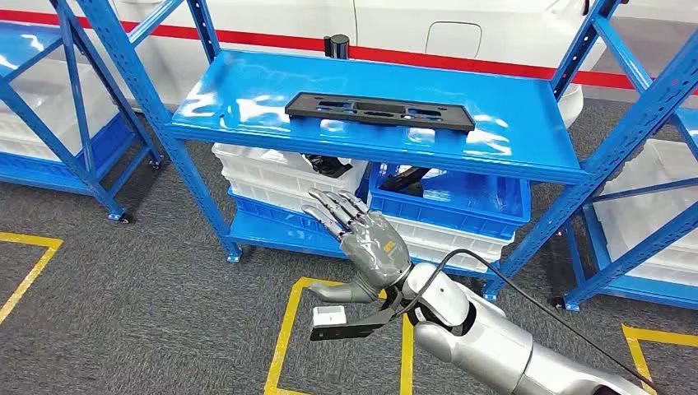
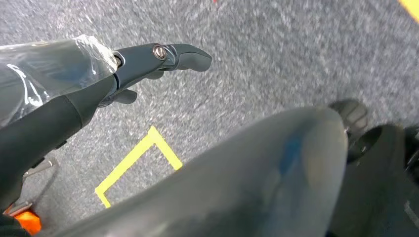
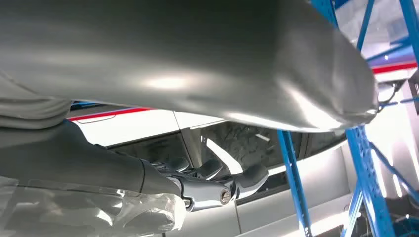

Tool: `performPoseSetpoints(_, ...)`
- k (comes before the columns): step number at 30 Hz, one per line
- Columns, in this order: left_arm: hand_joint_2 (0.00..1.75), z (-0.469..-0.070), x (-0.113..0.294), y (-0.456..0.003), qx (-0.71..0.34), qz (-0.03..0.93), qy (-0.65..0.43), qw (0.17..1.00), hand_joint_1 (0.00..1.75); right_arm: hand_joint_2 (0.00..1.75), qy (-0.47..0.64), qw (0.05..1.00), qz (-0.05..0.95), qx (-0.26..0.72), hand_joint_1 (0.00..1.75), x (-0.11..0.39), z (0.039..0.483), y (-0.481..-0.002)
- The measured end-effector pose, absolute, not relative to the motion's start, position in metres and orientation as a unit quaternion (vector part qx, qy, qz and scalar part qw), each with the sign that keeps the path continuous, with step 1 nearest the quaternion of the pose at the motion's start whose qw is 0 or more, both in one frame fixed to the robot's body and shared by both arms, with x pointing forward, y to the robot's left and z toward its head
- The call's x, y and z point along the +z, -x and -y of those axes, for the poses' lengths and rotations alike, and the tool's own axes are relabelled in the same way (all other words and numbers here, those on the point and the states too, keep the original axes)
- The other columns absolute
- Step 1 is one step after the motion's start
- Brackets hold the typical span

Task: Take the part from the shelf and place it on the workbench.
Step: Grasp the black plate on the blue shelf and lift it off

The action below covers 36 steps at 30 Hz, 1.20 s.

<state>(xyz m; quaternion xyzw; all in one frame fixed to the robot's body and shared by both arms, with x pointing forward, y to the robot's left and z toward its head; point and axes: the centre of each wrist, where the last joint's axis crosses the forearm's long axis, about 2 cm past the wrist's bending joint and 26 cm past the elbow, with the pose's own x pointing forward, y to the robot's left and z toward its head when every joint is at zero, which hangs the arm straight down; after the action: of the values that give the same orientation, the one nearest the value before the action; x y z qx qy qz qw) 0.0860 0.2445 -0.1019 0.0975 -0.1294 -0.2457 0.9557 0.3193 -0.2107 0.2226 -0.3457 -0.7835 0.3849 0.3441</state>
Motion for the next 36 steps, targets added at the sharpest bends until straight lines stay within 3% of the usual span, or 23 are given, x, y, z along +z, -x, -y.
performPoseSetpoints(36,0.0,-0.2434,-0.1016,-0.0872,-0.247,0.131,-0.097,0.955,0.0,0.0,0.347,0.345,0.782,0.385,0.0,0.2215,0.2116,-0.3196)
